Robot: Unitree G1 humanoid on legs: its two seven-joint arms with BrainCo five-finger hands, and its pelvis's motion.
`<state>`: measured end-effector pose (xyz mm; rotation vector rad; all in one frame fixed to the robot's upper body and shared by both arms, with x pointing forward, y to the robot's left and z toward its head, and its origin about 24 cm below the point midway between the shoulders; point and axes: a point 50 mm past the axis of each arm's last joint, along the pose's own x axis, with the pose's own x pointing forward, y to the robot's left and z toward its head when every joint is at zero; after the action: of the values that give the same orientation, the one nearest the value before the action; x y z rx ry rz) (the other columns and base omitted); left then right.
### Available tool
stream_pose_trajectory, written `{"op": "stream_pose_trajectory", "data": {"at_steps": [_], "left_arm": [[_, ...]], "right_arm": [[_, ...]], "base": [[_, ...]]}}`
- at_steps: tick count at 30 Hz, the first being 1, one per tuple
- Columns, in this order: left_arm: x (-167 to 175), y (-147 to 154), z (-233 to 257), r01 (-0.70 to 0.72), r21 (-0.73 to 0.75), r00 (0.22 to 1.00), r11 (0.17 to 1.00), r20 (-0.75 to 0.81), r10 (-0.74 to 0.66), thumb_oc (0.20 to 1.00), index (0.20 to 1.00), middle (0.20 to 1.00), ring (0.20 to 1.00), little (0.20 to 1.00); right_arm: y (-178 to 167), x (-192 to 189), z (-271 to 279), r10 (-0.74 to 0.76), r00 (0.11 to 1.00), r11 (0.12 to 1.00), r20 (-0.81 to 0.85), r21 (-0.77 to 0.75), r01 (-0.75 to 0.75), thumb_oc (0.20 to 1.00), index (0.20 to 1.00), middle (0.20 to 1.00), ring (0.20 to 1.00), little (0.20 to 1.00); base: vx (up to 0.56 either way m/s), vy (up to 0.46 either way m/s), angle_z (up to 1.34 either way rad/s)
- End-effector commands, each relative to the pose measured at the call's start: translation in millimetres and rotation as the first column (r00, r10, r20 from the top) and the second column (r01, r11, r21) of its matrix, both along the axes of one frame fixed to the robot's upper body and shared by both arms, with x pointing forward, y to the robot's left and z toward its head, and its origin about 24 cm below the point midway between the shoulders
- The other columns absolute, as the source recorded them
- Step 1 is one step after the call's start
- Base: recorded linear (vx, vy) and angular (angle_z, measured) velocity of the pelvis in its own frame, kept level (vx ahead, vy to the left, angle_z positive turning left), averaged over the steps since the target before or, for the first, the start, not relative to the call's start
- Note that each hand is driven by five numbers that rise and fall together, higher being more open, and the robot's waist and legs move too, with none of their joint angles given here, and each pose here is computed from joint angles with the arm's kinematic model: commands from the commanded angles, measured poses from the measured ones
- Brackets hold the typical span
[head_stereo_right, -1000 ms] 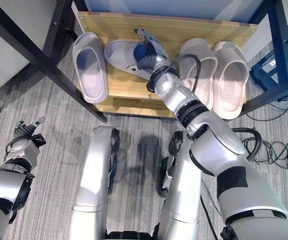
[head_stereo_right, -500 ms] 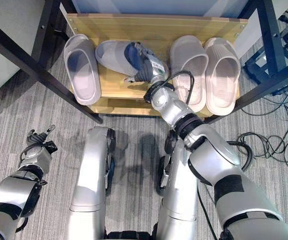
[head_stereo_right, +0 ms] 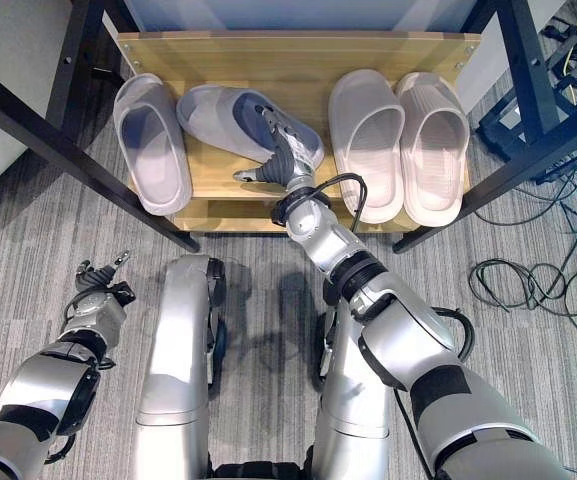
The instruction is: Arrange the slippers neatly on the shoe rack.
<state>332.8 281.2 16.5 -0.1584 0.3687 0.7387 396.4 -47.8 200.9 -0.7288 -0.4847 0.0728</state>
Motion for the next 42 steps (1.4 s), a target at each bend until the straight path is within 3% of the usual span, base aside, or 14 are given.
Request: {"op": "stream_pose_trajectory", "data": {"at_steps": [1, 6, 12, 15, 21, 26, 32, 34, 42], "left_arm": [[4, 10, 16, 0.000, 0.112, 0.999, 0.994, 0.042, -0.005, 1.000, 1.000, 1.000, 1.000, 1.000], [-5, 8, 2, -0.010, 0.101, 1.000, 0.995, 0.010, 0.009, 1.000, 1.000, 1.000, 1.000, 1.000], [-10, 1, -8, -0.007, 0.098, 1.000, 0.995, -0.013, 0.008, 1.000, 1.000, 1.000, 1.000, 1.000], [-13, -1, -11, 0.003, 0.125, 1.000, 0.992, -0.022, 0.000, 1.000, 1.000, 1.000, 1.000, 1.000], [-19, -6, -19, 0.004, 0.133, 0.999, 0.991, -0.033, 0.000, 1.000, 1.000, 1.000, 1.000, 1.000], [-19, -4, -19, 0.001, 0.134, 0.999, 0.991, -0.035, 0.004, 1.000, 1.000, 1.000, 1.000, 1.000], [-24, -6, -26, -0.001, 0.128, 0.999, 0.992, -0.048, 0.007, 1.000, 1.000, 1.000, 1.000, 1.000], [-27, -10, -31, 0.009, 0.123, 0.998, 0.992, -0.059, -0.001, 1.000, 1.000, 1.000, 1.000, 1.000], [-39, -15, -44, 0.030, 0.132, 0.996, 0.991, -0.088, -0.018, 1.000, 1.000, 1.000, 1.000, 1.000]], "right_arm": [[31, -16, 28, 0.144, 0.984, 0.987, 0.101, 0.055, -0.150, 1.000, 1.000, 1.000, 1.000, 1.000], [47, -35, 49, 0.223, 0.951, 0.969, 0.215, 0.054, -0.239, 1.000, 1.000, 1.000, 1.000, 1.000], [44, -66, 70, 0.255, 0.881, 0.953, 0.398, 0.049, -0.298, 1.000, 1.000, 1.000, 1.000, 1.000], [23, -72, 74, 0.175, 0.851, 0.977, 0.495, 0.022, -0.213, 1.000, 1.000, 1.000, 1.000, 1.000], [-24, -39, 43, -0.043, 0.930, 0.995, 0.364, 0.101, 0.006, 1.000, 1.000, 1.000, 1.000, 1.000], [-23, -36, 28, -0.037, 0.955, 0.993, 0.295, 0.121, 0.001, 1.000, 1.000, 1.000, 1.000, 1.000], [-13, -43, 9, 0.036, 0.977, 0.971, 0.212, 0.224, -0.084, 1.000, 1.000, 1.000, 1.000, 1.000], [-3, -57, 4, 0.116, 0.971, 0.943, 0.210, 0.284, -0.174, 1.000, 1.000, 1.000, 1.000, 1.000], [11, -91, 10, 0.244, 0.923, 0.905, 0.298, 0.271, -0.327, 1.000, 1.000, 1.000, 1.000, 1.000]], "base": [[0.00, 0.000, 0.00], [0.00, 0.000, 0.00], [0.00, -0.001, -0.01], [0.00, -0.010, -0.04], [0.00, -0.010, -0.02], [0.00, 0.000, 0.00], [0.00, 0.000, 0.00], [0.00, 0.000, 0.00], [0.00, 0.000, 0.00]]}}
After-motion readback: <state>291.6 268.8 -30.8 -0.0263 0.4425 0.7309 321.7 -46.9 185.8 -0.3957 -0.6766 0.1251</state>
